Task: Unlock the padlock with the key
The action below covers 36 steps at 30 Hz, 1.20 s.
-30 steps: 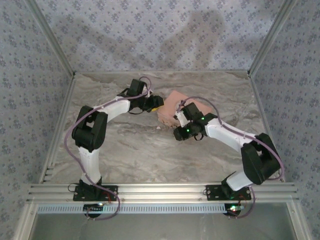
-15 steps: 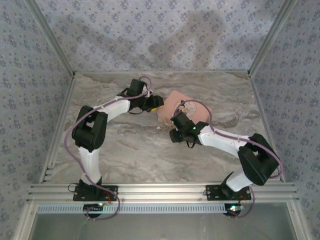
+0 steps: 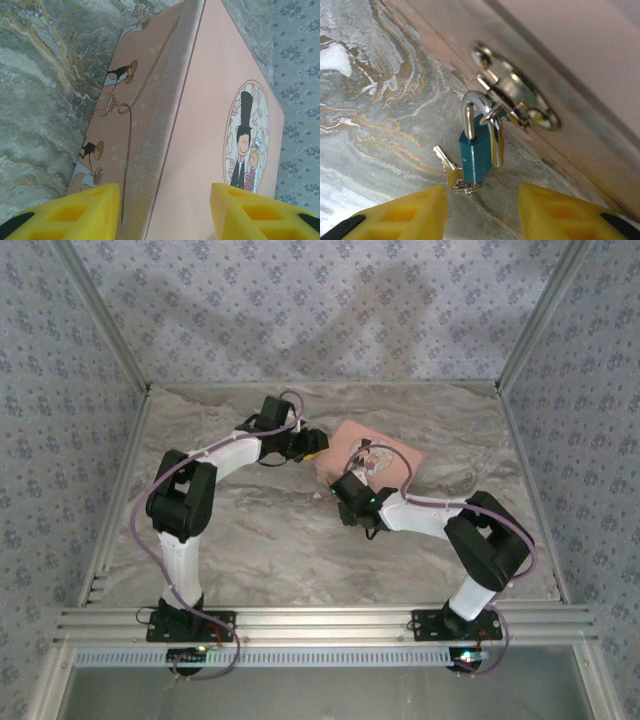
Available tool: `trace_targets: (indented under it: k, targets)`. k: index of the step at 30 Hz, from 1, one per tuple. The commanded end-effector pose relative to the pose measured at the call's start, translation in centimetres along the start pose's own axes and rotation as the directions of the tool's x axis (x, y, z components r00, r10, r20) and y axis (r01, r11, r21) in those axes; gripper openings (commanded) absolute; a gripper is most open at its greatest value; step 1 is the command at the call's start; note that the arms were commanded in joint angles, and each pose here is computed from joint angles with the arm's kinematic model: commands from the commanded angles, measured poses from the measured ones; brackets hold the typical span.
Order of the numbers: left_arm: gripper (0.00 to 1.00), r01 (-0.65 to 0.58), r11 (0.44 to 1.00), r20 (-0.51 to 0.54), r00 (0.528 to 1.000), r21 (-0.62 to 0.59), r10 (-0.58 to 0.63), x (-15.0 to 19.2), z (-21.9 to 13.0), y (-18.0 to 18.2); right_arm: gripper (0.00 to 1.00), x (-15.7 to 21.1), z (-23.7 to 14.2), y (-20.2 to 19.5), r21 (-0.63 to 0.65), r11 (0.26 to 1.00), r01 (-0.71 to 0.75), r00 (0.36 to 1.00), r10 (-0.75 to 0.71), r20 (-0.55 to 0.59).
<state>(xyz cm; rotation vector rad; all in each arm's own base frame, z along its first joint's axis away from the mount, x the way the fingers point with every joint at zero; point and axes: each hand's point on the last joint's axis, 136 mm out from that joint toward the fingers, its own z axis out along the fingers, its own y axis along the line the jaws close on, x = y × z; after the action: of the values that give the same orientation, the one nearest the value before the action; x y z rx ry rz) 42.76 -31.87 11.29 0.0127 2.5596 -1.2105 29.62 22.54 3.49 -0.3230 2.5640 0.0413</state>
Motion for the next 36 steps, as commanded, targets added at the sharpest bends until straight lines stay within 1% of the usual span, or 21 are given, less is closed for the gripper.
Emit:
trace_targets:
  k: [1,7,15,18,21,29,36]
  targets:
    - [0.50,-0.018,1.000,-0.018,1.000,0.020,0.019,-0.2,0.3,-0.7,0.41,-1.2,0.6,-0.2,0.038,0.998,-0.044,0.999,0.043,0.032]
    - [0.50,-0.019,1.000,-0.017,1.000,0.022,0.019,-0.3,0.4,-0.8,0.34,-0.5,1.7,-0.1,0.033,0.998,-0.053,0.999,0.052,0.010]
    - [0.50,-0.023,1.000,-0.023,0.999,0.014,0.023,-0.3,0.6,-0.5,0.06,0.3,1.6,-0.2,0.009,1.000,-0.017,1.000,0.017,-0.018]
    - [0.50,-0.022,1.000,-0.023,0.999,0.008,0.022,-0.4,0.8,-0.2,0.00,0.6,1.0,0.0,-0.016,0.999,0.032,0.999,-0.032,-0.037]
    - [0.50,-0.027,1.000,-0.025,0.999,0.008,0.027,-0.4,0.9,-0.1,0.00,1.0,0.0,0.3,-0.044,0.994,0.096,0.993,-0.099,-0.070]
    - [0.50,-0.028,1.000,-0.057,0.998,-0.011,0.027,0.0,1.7,1.0,0.00,1.0,-1.8,0.2,-0.061,0.969,0.241,0.960,-0.247,-0.132]
    - [0.48,-0.007,1.000,-0.094,0.996,0.012,0.009,1.7,2.2,0.9,0.00,-0.6,-2.3,1.1,-0.067,0.921,0.383,0.915,-0.388,-0.106]
